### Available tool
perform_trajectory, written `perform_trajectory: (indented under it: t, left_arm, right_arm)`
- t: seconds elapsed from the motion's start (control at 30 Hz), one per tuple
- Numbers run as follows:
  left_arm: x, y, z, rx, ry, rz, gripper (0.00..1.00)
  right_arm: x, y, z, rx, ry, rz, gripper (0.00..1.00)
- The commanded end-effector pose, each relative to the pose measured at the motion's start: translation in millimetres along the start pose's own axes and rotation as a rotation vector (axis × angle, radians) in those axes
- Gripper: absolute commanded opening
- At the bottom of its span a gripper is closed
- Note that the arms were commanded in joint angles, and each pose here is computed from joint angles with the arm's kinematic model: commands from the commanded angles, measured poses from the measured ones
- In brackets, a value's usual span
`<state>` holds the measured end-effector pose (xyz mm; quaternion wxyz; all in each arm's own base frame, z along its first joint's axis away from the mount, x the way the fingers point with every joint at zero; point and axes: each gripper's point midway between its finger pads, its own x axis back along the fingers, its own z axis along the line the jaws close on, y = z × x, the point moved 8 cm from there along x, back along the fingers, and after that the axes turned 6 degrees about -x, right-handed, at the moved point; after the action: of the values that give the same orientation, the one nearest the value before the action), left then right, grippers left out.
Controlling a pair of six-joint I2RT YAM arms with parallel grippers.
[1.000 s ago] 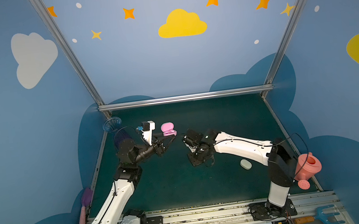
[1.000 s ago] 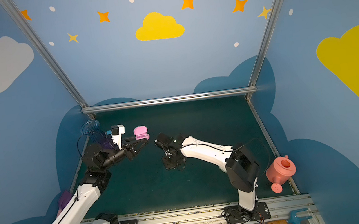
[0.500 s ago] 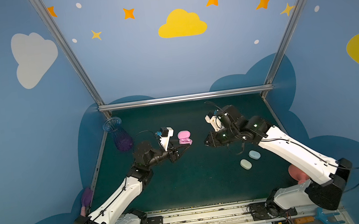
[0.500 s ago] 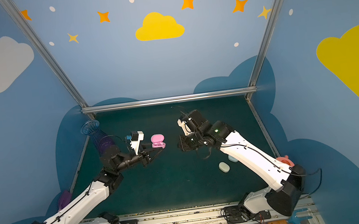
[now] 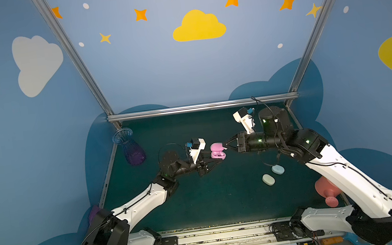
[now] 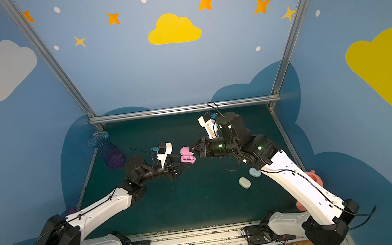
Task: Insert wireless bluetooth earbuds into charging case
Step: Insert the wireless bluetooth earbud into the charging case.
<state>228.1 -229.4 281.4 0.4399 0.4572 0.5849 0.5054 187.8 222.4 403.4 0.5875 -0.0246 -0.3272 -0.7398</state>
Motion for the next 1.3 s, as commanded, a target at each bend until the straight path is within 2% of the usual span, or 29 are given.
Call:
perform_trajectory:
  t: [0.0,0.83,1.27]
  left_arm:
    - [-4.3,25.3,-9.3,-0.117,-0.057,-0.072,0.10]
    - [-1.4,36.5,-17.7,-0.164,-0.051,-0.091,0.10]
    - [0.5,41.0,-19.9,-0.171,-0.051,-0.100,0.10]
  right_arm:
    - [-4.7,2.8,6.5,-0.033,0.090,-0.006,0.14]
    - [-22.9,-12.0,-1.4,-0.095,0.140,0.049,0.13]
    - [-25.4,-24.0,-12.6,-0.125,0.098,0.070,0.13]
